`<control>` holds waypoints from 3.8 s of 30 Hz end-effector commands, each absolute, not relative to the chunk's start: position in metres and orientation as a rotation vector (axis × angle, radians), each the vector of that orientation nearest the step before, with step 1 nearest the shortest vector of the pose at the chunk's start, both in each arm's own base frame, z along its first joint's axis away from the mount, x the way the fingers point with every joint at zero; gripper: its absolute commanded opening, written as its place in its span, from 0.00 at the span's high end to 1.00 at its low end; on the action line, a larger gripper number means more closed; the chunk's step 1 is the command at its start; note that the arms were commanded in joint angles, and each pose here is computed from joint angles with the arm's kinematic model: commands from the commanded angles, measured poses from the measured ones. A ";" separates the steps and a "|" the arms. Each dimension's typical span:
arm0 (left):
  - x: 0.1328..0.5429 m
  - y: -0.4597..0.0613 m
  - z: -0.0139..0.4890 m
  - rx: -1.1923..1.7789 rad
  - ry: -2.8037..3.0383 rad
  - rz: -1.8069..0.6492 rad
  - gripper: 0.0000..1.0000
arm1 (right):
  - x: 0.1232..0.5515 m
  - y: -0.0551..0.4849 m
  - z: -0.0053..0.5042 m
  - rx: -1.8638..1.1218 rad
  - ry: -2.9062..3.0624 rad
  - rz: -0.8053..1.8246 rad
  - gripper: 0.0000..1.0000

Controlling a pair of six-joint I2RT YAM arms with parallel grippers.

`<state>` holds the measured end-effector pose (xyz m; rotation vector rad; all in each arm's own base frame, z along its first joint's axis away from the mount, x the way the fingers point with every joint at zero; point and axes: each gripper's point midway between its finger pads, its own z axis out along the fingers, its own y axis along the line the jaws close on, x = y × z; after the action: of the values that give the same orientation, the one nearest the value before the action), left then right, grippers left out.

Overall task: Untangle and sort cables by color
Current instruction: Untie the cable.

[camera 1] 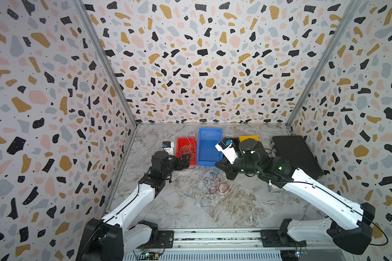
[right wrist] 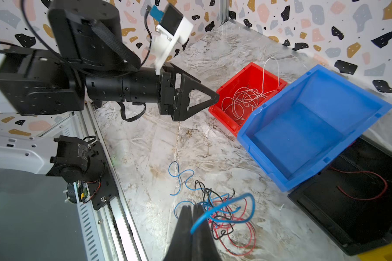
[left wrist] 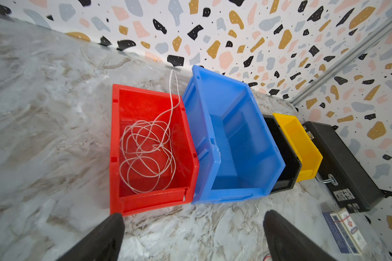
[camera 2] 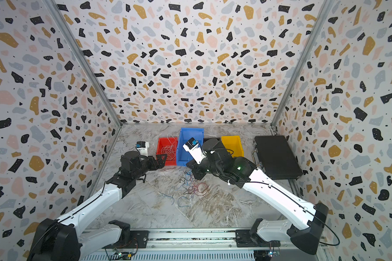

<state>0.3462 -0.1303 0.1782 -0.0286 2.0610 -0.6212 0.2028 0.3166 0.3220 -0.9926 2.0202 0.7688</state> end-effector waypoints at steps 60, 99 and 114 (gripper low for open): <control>0.207 -0.317 0.209 0.745 1.449 -1.002 0.12 | 0.182 0.283 0.375 -1.002 1.932 0.747 0.98; 0.220 -0.133 0.118 -0.010 1.821 -0.518 0.90 | 0.313 0.235 0.430 -0.753 1.978 0.372 1.00; 0.217 -0.135 0.115 0.001 1.840 -0.535 0.90 | 0.362 0.193 0.453 -0.641 1.986 0.307 1.00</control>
<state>0.2175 -0.1366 0.1183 0.0152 1.8383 -0.5262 0.3664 0.1892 0.4553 -0.6070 1.9741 0.2916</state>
